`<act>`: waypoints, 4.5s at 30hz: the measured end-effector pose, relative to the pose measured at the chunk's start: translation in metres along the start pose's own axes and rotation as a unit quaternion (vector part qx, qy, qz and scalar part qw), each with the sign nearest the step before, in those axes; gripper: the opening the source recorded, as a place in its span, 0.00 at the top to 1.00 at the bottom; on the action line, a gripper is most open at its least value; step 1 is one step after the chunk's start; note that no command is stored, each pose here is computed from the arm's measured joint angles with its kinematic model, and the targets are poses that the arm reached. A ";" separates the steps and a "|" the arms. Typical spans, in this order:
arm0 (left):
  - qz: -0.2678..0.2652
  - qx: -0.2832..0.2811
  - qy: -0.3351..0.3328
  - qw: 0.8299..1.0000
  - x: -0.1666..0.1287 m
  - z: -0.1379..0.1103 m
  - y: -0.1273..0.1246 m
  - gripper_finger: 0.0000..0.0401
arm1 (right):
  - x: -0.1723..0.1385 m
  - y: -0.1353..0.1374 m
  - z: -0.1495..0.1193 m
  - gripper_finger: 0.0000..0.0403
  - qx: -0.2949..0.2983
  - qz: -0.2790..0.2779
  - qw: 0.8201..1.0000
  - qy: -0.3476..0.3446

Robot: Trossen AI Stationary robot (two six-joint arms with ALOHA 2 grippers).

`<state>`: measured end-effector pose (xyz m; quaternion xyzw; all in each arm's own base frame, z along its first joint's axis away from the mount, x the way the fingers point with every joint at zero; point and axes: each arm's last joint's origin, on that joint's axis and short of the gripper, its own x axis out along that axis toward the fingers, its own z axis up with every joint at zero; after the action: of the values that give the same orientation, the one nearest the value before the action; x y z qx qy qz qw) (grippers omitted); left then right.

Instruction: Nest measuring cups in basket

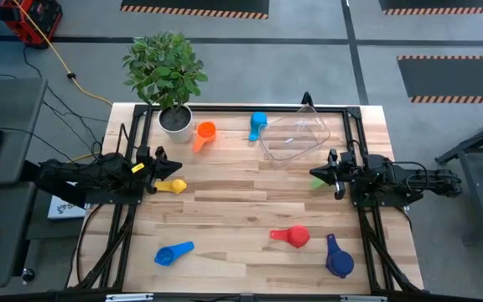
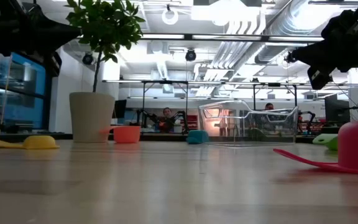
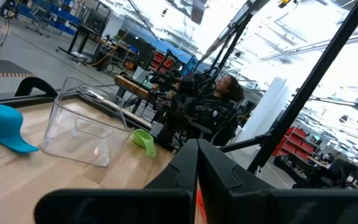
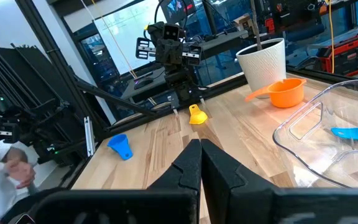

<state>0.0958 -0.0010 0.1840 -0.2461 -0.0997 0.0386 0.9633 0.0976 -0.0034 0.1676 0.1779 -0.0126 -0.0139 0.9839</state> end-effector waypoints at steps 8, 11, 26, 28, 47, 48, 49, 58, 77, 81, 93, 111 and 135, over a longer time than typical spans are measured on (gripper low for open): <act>0.000 0.000 0.000 1.000 0.000 0.000 0.000 1.00 | 0.000 0.000 0.000 1.00 0.000 0.000 1.000 0.000; 0.000 0.000 0.000 1.000 0.000 0.000 0.000 1.00 | 0.000 0.000 0.000 1.00 0.000 0.000 1.000 0.000; 0.047 0.008 -0.032 0.998 0.000 0.003 0.002 1.00 | 0.000 0.000 0.000 1.00 0.000 0.000 1.000 0.000; 0.063 0.018 -0.055 0.996 0.000 0.006 0.002 1.00 | 0.000 0.000 0.000 1.00 0.000 0.000 1.000 0.000; 0.242 0.212 0.069 0.944 0.079 0.033 -0.007 0.66 | 0.000 0.000 0.000 1.00 0.000 0.000 1.000 0.000; 0.248 0.215 0.082 0.941 0.086 0.035 -0.009 0.63 | 0.000 0.000 0.000 1.00 0.000 0.000 1.000 0.000; 0.255 0.217 0.099 0.937 0.092 0.036 -0.009 0.60 | 0.000 0.000 0.000 1.00 0.000 0.000 1.000 0.000; 0.232 0.214 0.190 0.930 0.121 0.027 -0.009 0.49 | 0.000 0.000 0.000 1.00 0.000 0.000 1.000 0.000; 0.070 0.196 0.070 0.976 0.090 -0.002 0.005 0.50 | 0.000 0.000 0.000 1.00 -0.004 -0.001 1.000 0.000; 0.037 0.194 0.074 0.978 0.090 0.000 0.005 0.50 | 0.000 -0.001 0.001 1.00 -0.057 -0.016 0.998 -0.007; 0.079 0.198 0.074 0.974 0.089 0.005 0.019 0.50 | -0.011 0.002 0.040 1.00 0.019 -0.130 0.957 -0.259; 0.105 0.166 0.057 0.979 0.089 0.011 0.028 0.50 | 0.015 0.014 0.063 0.71 0.043 -0.116 0.986 -0.113; 0.084 0.114 0.093 0.986 0.088 0.005 0.028 0.50 | 0.007 0.047 0.038 0.53 0.312 -0.295 0.780 0.455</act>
<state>0.1799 0.0370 0.1900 -0.1451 0.0166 0.1078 0.9834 0.1043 0.0268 0.2200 0.4556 0.4858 -0.2162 0.7139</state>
